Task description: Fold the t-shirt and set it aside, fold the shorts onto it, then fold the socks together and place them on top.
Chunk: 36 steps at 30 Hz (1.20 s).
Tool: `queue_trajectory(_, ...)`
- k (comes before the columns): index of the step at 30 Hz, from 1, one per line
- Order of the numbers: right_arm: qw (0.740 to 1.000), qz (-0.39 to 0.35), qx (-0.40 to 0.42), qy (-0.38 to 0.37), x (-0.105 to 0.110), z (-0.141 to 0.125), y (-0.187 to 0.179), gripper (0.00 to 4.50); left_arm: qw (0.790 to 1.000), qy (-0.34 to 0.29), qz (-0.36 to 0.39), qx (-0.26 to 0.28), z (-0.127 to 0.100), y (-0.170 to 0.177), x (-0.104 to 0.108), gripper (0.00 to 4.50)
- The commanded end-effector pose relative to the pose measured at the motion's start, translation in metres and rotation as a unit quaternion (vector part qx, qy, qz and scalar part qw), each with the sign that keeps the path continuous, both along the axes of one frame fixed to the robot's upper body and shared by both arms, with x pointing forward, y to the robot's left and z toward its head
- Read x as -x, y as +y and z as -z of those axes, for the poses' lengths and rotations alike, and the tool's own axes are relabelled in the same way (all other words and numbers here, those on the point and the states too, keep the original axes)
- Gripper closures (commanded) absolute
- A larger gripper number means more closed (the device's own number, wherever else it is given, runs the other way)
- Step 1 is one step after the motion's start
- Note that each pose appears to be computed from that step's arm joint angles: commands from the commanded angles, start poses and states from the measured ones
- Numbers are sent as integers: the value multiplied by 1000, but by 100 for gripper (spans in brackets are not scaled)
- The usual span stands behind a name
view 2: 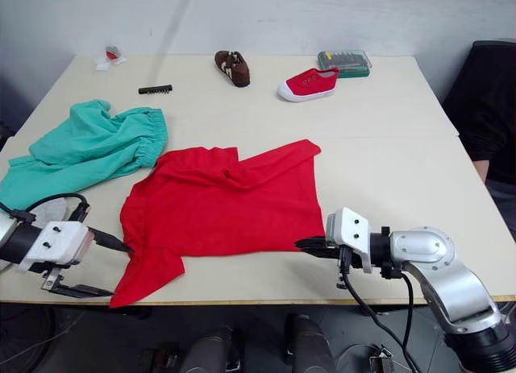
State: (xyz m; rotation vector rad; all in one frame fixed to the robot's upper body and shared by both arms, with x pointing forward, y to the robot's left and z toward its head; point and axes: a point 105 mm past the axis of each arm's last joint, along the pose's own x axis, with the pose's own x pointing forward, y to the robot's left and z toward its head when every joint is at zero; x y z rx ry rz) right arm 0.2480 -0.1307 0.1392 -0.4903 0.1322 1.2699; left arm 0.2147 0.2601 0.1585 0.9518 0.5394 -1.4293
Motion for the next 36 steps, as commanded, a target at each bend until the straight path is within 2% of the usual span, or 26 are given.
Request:
queue_trajectory(1,1000,4,0,-19,-1,-6,-4,450,996,33,83,-23,4,0,22,54)
queue_trajectory(10,1000,10,-7,-22,-3,-5,0,450,981,54,178,-55,23,0,51,54)
queue_trajectory(17,999,19,-21,-24,-8,-9,2,450,979,15,196,-61,36,-4,37,54)
queue_trajectory(20,999,24,-29,-24,-8,-11,3,450,978,14,197,-66,40,-2,32,112)
queue_trajectory(26,999,30,-29,-22,-9,-11,2,450,976,27,198,-84,52,8,30,305)
queue_trajectory(30,999,38,-20,-18,-8,-8,-4,450,979,19,190,-77,55,7,26,433)
queue_trajectory(36,999,42,5,-23,-10,-2,-14,450,985,-5,162,-49,54,5,14,442)
